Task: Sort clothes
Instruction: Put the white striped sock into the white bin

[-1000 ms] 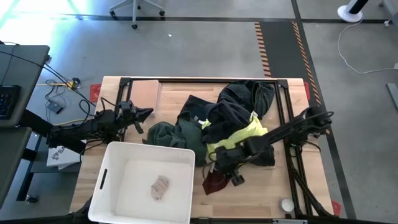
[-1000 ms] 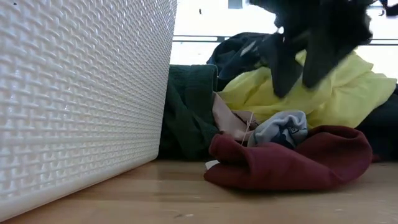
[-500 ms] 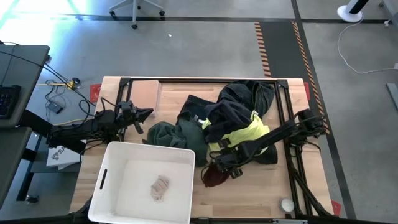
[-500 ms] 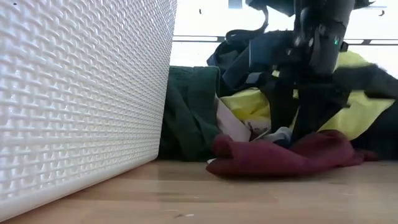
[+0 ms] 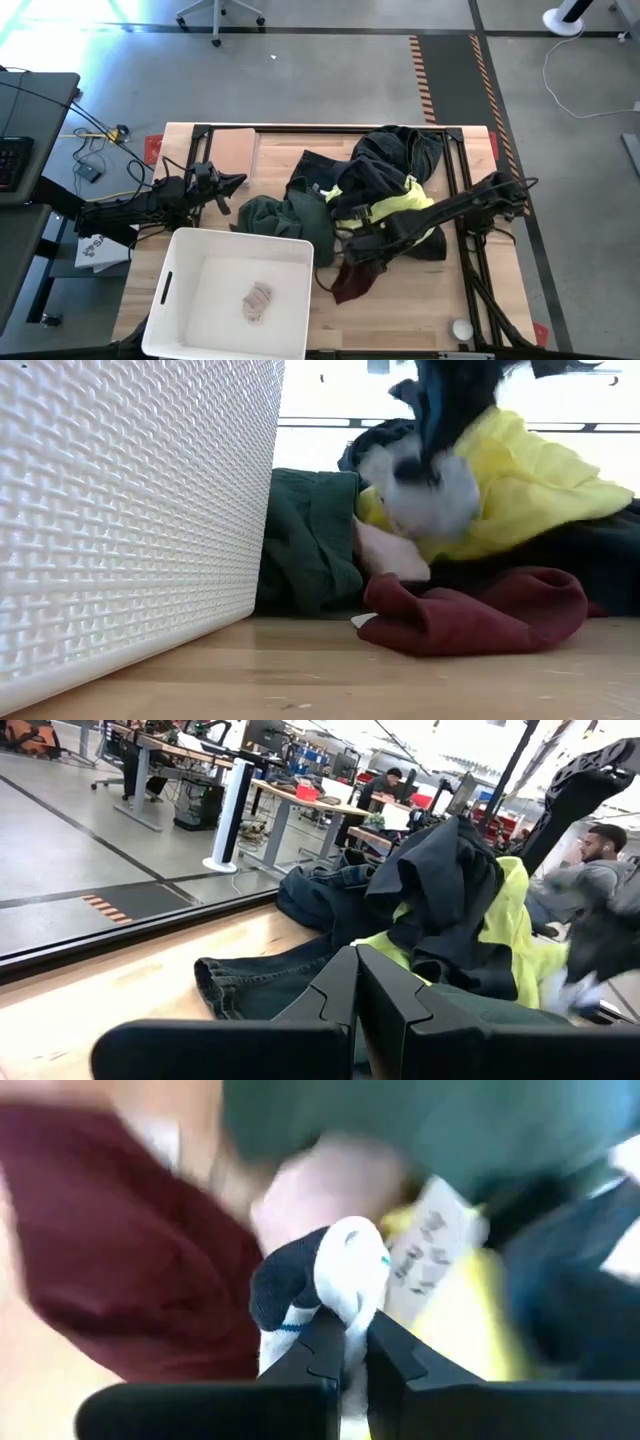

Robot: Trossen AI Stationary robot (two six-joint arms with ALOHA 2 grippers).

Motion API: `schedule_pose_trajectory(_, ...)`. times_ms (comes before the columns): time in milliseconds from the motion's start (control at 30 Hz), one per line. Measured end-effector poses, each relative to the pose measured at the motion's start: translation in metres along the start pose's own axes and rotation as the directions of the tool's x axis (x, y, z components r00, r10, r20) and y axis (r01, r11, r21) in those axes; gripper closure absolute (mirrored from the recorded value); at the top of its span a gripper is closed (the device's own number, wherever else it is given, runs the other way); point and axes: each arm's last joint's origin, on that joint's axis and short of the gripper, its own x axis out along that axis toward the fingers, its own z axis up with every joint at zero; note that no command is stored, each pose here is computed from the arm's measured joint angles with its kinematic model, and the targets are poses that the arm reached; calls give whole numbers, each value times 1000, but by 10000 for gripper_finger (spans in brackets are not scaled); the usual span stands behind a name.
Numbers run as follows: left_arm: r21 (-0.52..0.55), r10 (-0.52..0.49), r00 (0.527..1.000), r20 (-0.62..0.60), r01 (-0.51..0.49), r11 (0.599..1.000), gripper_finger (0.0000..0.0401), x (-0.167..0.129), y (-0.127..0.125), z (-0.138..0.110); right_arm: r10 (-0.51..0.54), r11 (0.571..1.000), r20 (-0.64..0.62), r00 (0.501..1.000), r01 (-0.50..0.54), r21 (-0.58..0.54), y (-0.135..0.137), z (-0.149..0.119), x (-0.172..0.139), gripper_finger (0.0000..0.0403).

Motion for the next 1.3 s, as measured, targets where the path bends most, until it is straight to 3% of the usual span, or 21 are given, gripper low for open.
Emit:
schedule_pose_trajectory(233,-9,0,1000,0,0,1000,396,0,0,0,-129,992,215,968,123,40,-13,17,-73,396)
schedule_pose_trajectory(367,-17,0,1000,1,0,1000,396,0,0,0,-174,983,455,873,178,35,-16,35,-106,396)
schedule_pose_trajectory(500,-67,-5,1000,16,6,998,396,0,-1,2,-35,987,727,686,136,-81,-24,60,-119,393)
schedule_pose_trajectory(667,-144,-50,997,61,59,988,396,0,-3,7,157,982,940,302,53,-181,-45,95,-114,392)
schedule_pose_trajectory(733,-172,-85,992,89,99,980,396,-1,-5,10,180,983,966,187,6,-185,-53,108,-101,392)
schedule_pose_trajectory(767,-175,-102,990,100,119,977,396,-1,-6,12,187,982,970,158,-21,-186,-55,114,-90,392)
schedule_pose_trajectory(833,-181,-129,984,124,150,972,396,-1,-7,14,186,982,967,173,-78,-175,-55,123,-65,392)
schedule_pose_trajectory(1000,-189,-150,975,162,180,965,396,-2,-8,18,192,977,914,357,-156,-144,-51,128,-15,391)
schedule_pose_trajectory(1133,-188,-150,976,161,179,966,396,-2,-8,18,197,969,881,430,-220,-109,-56,123,-6,371)
schedule_pose_trajectory(1300,-156,-149,976,161,175,972,396,-2,-8,18,207,963,848,487,-254,-89,-58,120,1,313)
